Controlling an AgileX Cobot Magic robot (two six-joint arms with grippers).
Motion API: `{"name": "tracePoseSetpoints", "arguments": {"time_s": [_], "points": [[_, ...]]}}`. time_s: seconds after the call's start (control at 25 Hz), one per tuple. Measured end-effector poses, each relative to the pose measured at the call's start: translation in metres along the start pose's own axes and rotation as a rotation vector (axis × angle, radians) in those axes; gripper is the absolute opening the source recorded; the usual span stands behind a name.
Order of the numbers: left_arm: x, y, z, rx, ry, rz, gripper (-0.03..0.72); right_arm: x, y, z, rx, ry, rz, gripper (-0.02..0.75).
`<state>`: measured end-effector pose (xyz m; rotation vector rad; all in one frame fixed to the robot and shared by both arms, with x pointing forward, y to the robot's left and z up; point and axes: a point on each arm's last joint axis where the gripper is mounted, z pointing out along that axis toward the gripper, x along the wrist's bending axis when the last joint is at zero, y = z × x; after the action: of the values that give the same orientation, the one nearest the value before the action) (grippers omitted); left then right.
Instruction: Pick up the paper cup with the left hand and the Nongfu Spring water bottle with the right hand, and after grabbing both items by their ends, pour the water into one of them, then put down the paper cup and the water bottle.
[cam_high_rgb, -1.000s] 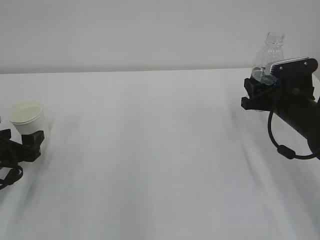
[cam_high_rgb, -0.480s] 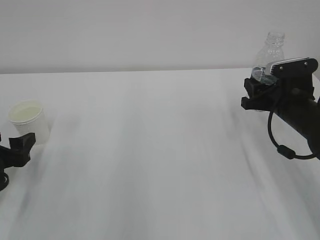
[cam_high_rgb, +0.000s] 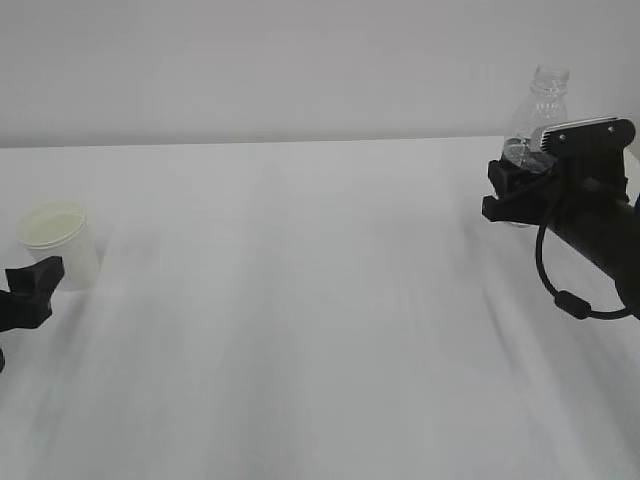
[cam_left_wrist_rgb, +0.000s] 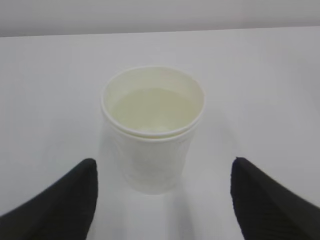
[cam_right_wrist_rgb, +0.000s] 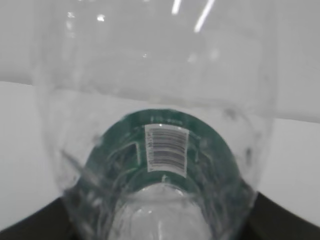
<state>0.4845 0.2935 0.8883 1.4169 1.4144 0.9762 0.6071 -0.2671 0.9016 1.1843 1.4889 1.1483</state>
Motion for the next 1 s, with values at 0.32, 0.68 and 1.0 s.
{"name": "tracePoseSetpoints", "arguments": {"time_s": [0.32, 0.68, 1.0], "points": [[-0.015, -0.001, -0.001, 0.015, -0.16, 0.015, 0.591, 0.0, -0.002, 0.0, 0.022, 0.001, 0.006, 0.405], [-0.027, -0.003, -0.004, 0.031, -0.301, 0.046, 0.589, 0.001, -0.01, 0.002, 0.048, 0.004, 0.007, 0.405], [-0.03, -0.004, -0.005, 0.035, -0.335, 0.06, 0.585, 0.004, -0.037, 0.006, 0.091, 0.01, 0.016, 0.405]]}}
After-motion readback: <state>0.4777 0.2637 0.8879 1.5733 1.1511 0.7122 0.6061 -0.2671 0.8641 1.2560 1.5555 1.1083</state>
